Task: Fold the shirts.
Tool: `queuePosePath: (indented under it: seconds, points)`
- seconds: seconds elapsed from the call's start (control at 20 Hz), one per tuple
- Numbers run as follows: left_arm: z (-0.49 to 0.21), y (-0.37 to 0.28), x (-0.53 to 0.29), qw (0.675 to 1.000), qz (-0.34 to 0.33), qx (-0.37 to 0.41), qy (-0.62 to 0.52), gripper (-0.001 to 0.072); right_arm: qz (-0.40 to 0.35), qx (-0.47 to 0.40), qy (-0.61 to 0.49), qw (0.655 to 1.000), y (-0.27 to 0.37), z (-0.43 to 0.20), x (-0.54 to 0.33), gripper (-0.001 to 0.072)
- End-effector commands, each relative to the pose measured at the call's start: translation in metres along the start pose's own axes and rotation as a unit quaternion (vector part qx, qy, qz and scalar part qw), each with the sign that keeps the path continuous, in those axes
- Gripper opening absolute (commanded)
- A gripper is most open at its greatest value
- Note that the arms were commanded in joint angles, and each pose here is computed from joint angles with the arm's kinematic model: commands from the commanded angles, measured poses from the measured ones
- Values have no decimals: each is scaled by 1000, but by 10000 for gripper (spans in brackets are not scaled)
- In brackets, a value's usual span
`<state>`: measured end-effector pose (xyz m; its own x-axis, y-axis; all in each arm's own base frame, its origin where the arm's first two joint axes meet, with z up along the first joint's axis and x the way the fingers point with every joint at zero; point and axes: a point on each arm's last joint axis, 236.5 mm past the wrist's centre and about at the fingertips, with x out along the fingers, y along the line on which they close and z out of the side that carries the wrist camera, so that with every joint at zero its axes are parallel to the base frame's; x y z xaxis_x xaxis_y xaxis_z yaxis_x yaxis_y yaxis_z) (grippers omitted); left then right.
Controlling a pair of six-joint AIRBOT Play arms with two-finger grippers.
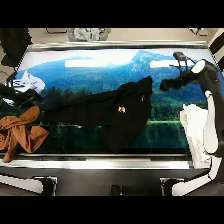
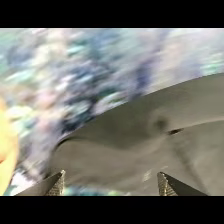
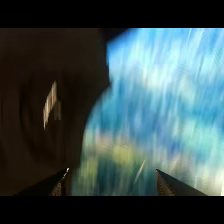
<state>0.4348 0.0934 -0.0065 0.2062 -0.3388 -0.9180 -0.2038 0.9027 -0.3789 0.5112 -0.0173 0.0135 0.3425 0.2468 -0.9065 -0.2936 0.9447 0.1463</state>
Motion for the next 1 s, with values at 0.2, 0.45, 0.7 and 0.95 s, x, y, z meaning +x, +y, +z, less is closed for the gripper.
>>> queuePosePath:
  seconds: [0.2,0.45,0.7,0.95]
  points:
    - [-21,43,36,998,46,-9,37,655,86,-44,132,986,31,-70,-11,628]
    - [-43,51,62,996,43,2,82,655,78,-59,116,988,39,-58,-3,627]
    - [-48,48,79,996,32,-1,87,635,85,-62,123,987,44,-60,-3,627]
    - [-37,40,85,997,38,12,66,353,89,-63,137,985,46,-66,-5,603]
